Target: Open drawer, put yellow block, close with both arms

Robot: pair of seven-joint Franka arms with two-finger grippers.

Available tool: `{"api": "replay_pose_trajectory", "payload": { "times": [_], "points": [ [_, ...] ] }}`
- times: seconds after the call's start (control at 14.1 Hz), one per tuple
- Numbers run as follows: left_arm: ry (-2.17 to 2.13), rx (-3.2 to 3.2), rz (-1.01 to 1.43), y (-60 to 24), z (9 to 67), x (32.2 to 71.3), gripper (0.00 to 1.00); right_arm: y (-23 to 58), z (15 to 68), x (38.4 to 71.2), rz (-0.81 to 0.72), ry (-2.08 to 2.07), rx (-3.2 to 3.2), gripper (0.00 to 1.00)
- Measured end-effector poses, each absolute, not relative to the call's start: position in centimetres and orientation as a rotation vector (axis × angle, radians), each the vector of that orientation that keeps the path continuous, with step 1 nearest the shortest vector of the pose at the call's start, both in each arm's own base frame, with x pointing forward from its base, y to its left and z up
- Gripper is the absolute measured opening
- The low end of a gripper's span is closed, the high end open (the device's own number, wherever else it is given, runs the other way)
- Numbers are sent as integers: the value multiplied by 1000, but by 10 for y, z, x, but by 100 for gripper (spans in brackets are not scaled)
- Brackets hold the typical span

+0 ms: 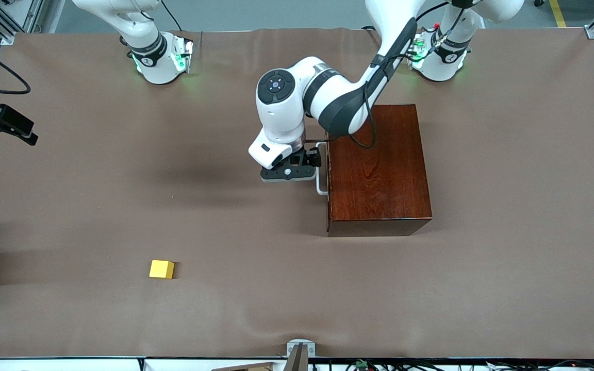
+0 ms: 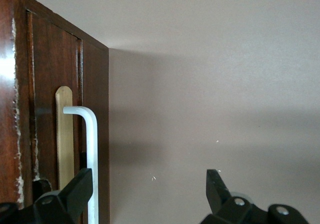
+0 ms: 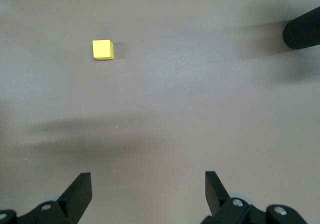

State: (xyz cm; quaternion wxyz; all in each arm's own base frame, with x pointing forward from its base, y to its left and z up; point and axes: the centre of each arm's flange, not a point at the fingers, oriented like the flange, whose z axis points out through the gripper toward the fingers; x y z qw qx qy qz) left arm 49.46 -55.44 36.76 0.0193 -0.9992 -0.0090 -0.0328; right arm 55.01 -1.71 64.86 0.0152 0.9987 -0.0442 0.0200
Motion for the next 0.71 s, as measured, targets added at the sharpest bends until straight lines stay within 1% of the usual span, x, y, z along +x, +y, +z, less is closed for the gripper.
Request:
{"api": "replay_pose_trajectory", "payload": {
  "times": [0.36, 0.71],
  "points": [
    [9, -3079, -71, -555, 361, 491, 100, -17, 649, 550, 62, -137, 3107, 100],
    [81, -3022, 7, -553, 340, 485, 100, -17, 649, 550, 63, -138, 3107, 100]
  ]
}}
